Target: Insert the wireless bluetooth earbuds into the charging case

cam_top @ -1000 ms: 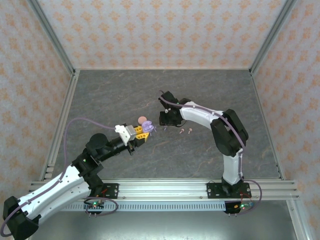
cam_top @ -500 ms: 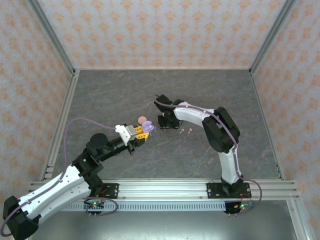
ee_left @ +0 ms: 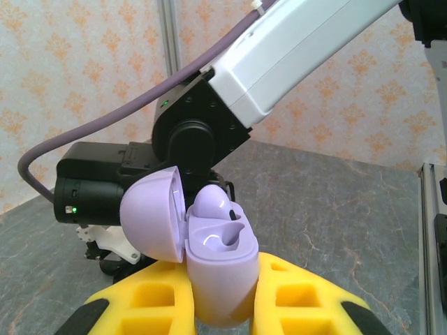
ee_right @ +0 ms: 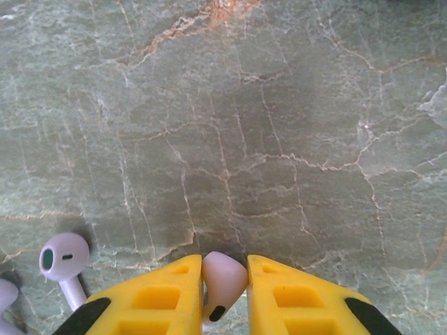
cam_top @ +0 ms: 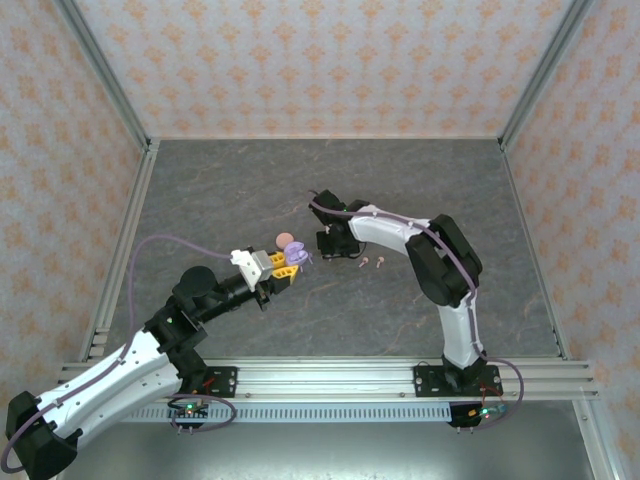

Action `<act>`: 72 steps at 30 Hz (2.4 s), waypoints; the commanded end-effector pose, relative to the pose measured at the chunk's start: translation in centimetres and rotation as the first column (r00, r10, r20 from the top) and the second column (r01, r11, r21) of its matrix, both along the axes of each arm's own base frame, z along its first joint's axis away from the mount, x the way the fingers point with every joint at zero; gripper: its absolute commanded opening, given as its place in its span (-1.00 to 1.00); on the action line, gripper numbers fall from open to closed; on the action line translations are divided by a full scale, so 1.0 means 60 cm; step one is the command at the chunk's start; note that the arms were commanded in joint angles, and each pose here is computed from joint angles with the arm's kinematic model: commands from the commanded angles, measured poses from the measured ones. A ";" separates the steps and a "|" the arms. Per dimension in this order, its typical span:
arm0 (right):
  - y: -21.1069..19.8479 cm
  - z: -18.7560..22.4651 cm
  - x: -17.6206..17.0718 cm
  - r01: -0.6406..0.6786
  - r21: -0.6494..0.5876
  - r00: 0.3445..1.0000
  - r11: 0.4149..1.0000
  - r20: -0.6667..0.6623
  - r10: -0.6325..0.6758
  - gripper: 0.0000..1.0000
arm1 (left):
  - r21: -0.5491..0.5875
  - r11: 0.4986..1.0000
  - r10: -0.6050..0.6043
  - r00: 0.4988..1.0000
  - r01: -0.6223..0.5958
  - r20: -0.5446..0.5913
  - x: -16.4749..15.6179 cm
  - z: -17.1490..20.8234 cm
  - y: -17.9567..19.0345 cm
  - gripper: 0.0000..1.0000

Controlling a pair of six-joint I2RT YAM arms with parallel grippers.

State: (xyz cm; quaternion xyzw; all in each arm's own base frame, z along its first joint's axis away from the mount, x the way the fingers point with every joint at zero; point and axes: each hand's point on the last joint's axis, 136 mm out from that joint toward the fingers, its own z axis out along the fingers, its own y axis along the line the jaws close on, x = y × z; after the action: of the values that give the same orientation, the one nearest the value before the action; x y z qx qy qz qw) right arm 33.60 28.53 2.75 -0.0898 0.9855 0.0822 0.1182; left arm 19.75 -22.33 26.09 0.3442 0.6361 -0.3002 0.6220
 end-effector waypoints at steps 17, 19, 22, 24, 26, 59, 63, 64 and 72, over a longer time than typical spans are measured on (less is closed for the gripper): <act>-0.034 0.420 -0.123 -0.423 0.380 0.726 0.823 0.685 0.057 -0.61 | -0.126 0.991 -0.050 0.998 0.044 -0.046 0.023 0.014 -0.040 -1.00; -0.037 0.459 -0.152 -0.486 0.365 0.666 0.794 0.743 0.066 -0.61 | -0.133 0.989 -0.075 0.996 0.068 -0.044 0.021 0.018 -0.047 -1.00; -0.035 0.507 -0.188 -0.564 0.333 0.587 0.756 0.805 0.084 -0.61 | -0.145 0.984 -0.111 0.993 0.104 -0.039 0.017 0.027 -0.056 -1.00; -0.026 0.527 -0.210 -0.608 0.302 0.548 0.734 0.829 0.113 -0.61 | -0.154 0.980 -0.134 0.990 0.127 -0.037 0.015 0.031 -0.062 -1.00; -0.015 0.536 -0.224 -0.638 0.263 0.516 0.724 0.844 0.148 -0.61 | -0.157 0.977 -0.151 0.988 0.144 -0.034 0.013 0.034 -0.067 -1.00; 0.045 0.465 -0.223 -0.649 0.149 0.515 0.746 0.808 0.287 -0.61 | -0.191 0.971 -0.152 0.987 0.142 -0.041 0.016 0.048 -0.068 -1.00; 0.046 0.458 -0.222 -0.649 0.141 0.518 0.747 0.802 0.298 -0.61 | -0.189 0.972 -0.152 0.987 0.141 -0.046 0.016 0.047 -0.068 -1.00; 0.046 0.455 -0.222 -0.648 0.138 0.519 0.749 0.800 0.301 -0.61 | -0.190 0.972 -0.151 0.988 0.139 -0.046 0.017 0.048 -0.068 -1.00; 0.044 0.446 -0.218 -0.639 0.130 0.522 0.758 0.797 0.304 -0.61 | -0.196 0.971 -0.152 0.987 0.140 -0.045 0.017 0.051 -0.068 -1.00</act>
State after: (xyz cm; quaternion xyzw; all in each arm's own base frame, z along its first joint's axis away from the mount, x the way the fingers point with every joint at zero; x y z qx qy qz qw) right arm 20.24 31.34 30.00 -0.3587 0.7433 0.2851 0.4874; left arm 20.90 -26.34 26.03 0.3259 0.6272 -0.4024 0.5818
